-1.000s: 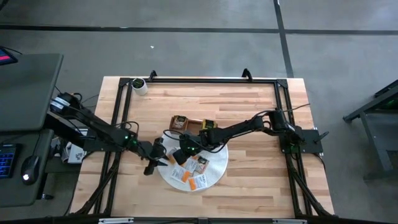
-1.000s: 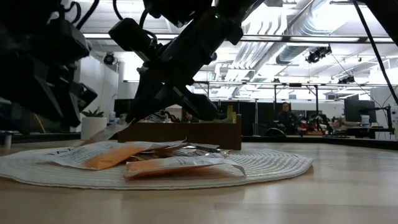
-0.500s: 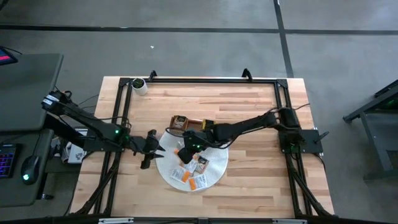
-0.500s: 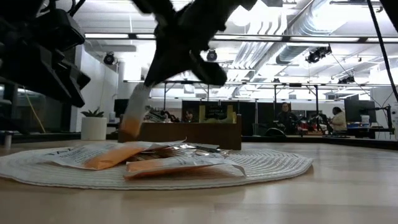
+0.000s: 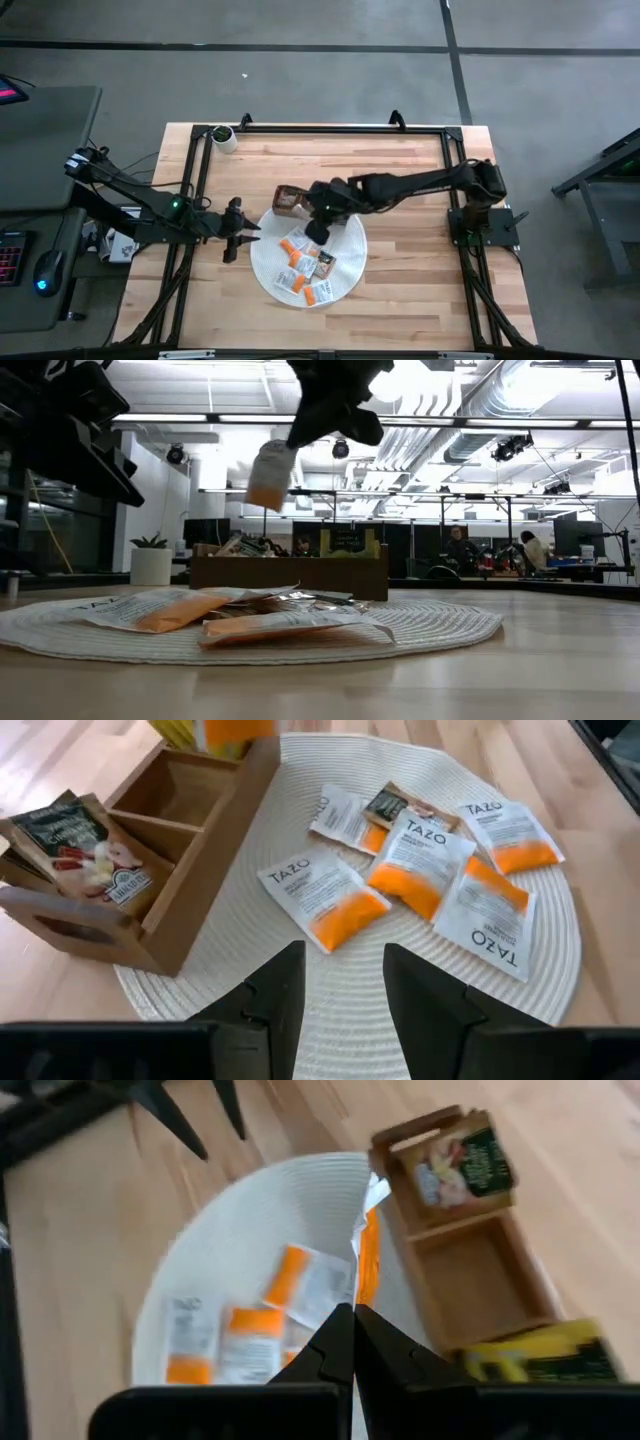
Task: Pick & Place Tea
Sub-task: Put the orange tea bag into the middle section of the wooden organizer
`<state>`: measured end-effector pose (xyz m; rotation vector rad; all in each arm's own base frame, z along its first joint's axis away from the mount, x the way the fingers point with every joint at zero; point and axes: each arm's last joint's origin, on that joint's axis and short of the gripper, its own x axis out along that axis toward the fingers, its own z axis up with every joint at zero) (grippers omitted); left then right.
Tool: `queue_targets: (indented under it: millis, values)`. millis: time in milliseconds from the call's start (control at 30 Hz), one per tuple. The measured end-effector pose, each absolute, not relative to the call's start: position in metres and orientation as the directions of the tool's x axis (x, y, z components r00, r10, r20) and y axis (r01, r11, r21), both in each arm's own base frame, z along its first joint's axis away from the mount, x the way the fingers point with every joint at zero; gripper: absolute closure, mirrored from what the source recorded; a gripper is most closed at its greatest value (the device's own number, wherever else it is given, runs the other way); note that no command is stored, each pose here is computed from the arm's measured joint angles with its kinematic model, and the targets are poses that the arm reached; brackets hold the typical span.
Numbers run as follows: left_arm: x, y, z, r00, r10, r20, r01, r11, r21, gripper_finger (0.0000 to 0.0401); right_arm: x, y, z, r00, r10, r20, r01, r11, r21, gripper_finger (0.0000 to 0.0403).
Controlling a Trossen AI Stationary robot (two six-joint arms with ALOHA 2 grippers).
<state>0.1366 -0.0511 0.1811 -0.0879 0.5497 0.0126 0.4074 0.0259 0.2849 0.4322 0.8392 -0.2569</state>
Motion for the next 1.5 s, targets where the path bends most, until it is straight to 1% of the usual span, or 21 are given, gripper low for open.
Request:
queue_targets:
  millis: [133, 333, 467, 600, 767, 1000, 1200, 1500]
  values:
    - [0.136, -0.051, 0.183, 0.859, -0.012, -0.512, -0.036, 0.996, -0.084, 0.0265, 0.402, 0.01, 0.298, 0.591, -0.07, -0.804, 0.347, 0.922, 0.174, 0.0403]
    - [0.136, -0.051, 0.182, 0.858, -0.011, -0.513, -0.037, 0.996, -0.083, 0.0265, 0.402, -0.018, 0.327, 0.581, -0.142, -0.802, 0.273, 0.962, 0.028, 0.0403]
    - [0.136, -0.051, 0.182, 0.859, -0.011, -0.512, -0.037, 0.996, -0.084, 0.0265, 0.402, -0.038, 0.333, 0.589, -0.181, -0.787, 0.265, 0.964, -0.023, 0.0403]
    - [0.136, -0.051, 0.182, 0.859, -0.01, -0.512, -0.038, 0.996, -0.083, 0.0265, 0.399, -0.054, 0.316, 0.554, -0.142, -0.82, 0.252, 0.968, 0.002, 0.0403]
    - [0.136, -0.051, 0.183, 0.86, -0.002, -0.51, -0.045, 0.996, -0.08, 0.0265, 0.397, -0.062, 0.292, 0.527, -0.078, -0.847, 0.228, 0.972, 0.053, 0.0403]
    - [0.137, -0.051, 0.183, 0.864, -0.002, -0.504, -0.048, 0.995, -0.086, 0.0265, 0.41, -0.062, 0.265, 0.55, 0.009, -0.835, 0.175, 0.976, 0.126, 0.0403]
    - [0.137, -0.051, 0.183, 0.864, -0.001, -0.504, -0.057, 0.993, -0.1, 0.0265, 0.418, -0.064, 0.24, 0.493, 0.012, -0.87, 0.186, 0.975, 0.12, 0.0403]
    - [0.137, -0.051, 0.183, 0.863, -0.003, -0.504, -0.059, 0.993, -0.105, 0.0265, 0.414, -0.078, 0.237, 0.464, 0.001, -0.886, 0.225, 0.967, 0.119, 0.0403]
